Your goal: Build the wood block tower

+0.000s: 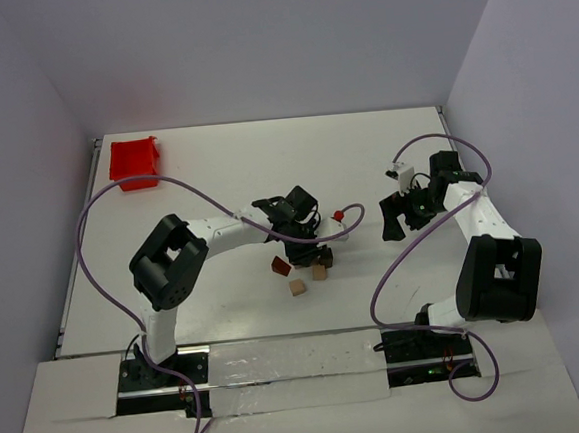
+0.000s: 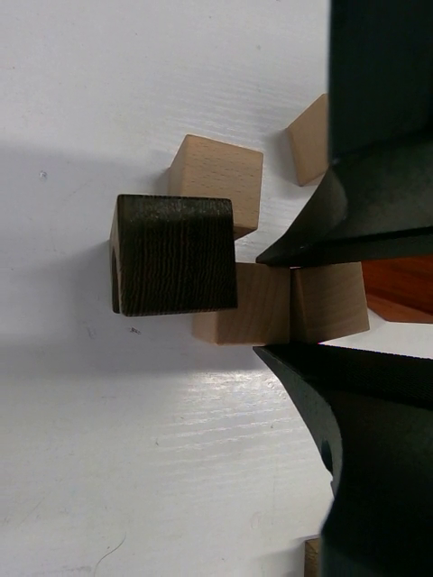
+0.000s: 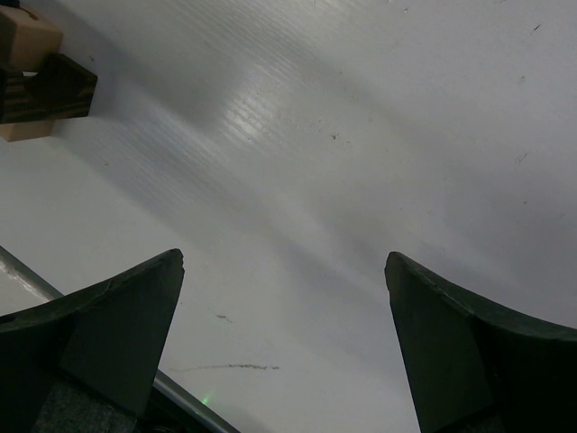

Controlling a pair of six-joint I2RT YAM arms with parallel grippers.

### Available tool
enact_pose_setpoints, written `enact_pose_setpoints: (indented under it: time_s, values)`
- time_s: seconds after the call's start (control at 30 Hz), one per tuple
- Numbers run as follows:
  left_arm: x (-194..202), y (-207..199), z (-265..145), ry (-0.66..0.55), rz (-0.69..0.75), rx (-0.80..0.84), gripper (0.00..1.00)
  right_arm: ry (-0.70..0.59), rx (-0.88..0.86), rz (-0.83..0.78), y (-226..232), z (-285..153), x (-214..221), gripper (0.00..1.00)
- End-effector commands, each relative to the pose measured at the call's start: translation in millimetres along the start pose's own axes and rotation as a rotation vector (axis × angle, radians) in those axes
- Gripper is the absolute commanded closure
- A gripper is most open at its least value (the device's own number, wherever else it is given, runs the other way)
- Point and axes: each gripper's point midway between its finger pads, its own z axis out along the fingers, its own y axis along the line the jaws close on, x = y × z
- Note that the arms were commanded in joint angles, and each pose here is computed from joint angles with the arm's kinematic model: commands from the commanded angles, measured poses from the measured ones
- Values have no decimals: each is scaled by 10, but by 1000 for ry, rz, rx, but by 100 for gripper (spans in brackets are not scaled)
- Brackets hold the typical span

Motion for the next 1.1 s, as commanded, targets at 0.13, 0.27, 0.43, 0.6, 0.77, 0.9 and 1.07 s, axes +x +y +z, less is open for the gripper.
enact_pose_setpoints:
  time_s: [0.13, 0.27, 0.43, 0.6, 0.77, 0.9, 1.07]
  values:
    - [-172, -16, -205, -34, 27, -5, 68, -18, 7, -7, -46, -55, -94, 0]
    - [-151, -56, -278, -33, 26, -5, 73, -18, 4, -1, -33, -47, -87, 0]
    - [-171, -49, -376, -43, 21, -11, 77, -23, 2, 4, -31, -49, -102, 0]
    - [-176, 66, -518, -49, 16, -16, 83, -27, 3, 8, -33, -51, -115, 0]
    - [-173, 320, -704, -56, 19, -23, 91, -29, 3, 16, -38, -50, -125, 0]
    - [-129, 546, -822, -57, 5, -32, 96, -33, 3, 17, -41, -51, -146, 0]
    - [-213, 782, -959, -81, 15, -59, 100, -29, 3, 23, -50, -48, -152, 0]
